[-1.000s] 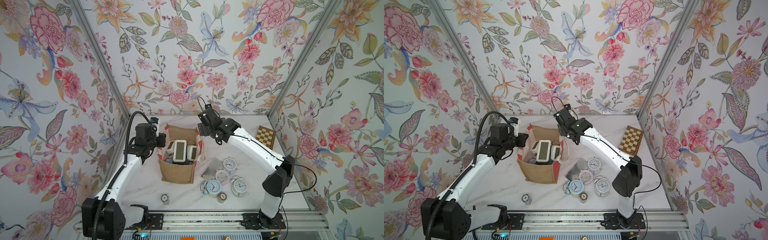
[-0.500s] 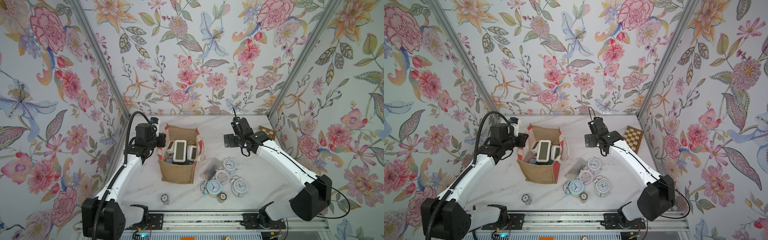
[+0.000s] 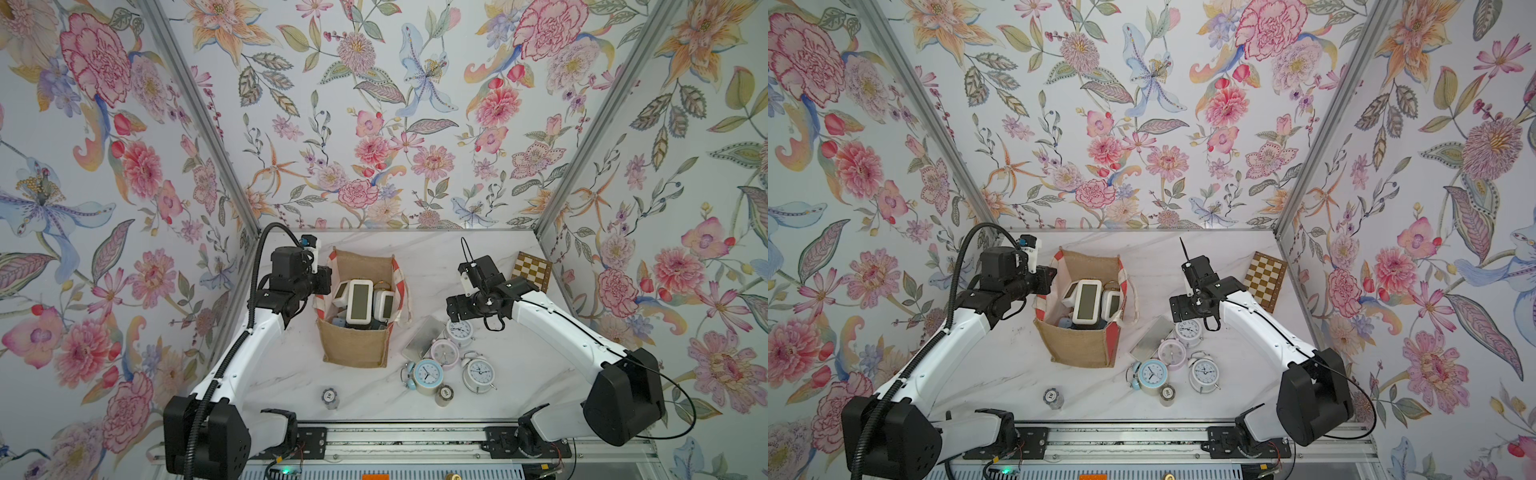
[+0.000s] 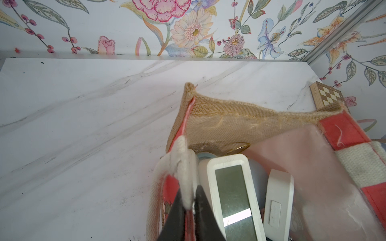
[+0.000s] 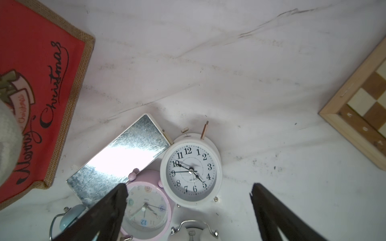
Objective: Put the alarm clock into the canvas bag
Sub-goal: Pick up the alarm from the center of the board.
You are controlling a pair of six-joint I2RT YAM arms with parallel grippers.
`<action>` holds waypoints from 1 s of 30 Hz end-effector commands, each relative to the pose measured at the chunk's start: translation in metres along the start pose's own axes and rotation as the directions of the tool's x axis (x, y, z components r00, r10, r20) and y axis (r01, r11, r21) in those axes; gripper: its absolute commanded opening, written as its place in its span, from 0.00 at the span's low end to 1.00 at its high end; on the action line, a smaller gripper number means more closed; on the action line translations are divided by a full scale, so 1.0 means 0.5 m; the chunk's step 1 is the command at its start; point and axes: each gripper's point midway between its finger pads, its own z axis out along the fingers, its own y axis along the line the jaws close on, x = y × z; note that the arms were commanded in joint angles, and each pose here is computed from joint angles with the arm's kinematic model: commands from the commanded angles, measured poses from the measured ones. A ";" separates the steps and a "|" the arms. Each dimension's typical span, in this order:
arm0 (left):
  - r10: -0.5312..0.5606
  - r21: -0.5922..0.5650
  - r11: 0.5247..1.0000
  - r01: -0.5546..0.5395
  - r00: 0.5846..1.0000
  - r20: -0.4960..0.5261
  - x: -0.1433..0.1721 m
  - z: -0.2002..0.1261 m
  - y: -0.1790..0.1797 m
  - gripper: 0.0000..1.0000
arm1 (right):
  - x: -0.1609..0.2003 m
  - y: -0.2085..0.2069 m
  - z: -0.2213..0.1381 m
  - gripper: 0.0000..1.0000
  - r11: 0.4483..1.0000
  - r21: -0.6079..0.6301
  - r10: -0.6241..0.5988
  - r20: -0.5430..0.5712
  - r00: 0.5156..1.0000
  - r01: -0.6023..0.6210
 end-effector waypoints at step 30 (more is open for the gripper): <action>0.005 0.004 1.000 -0.005 1.000 0.003 0.001 0.003 -0.005 0.13 | 0.109 -0.020 0.121 0.95 0.997 0.034 -0.052 -0.272 0.961 0.064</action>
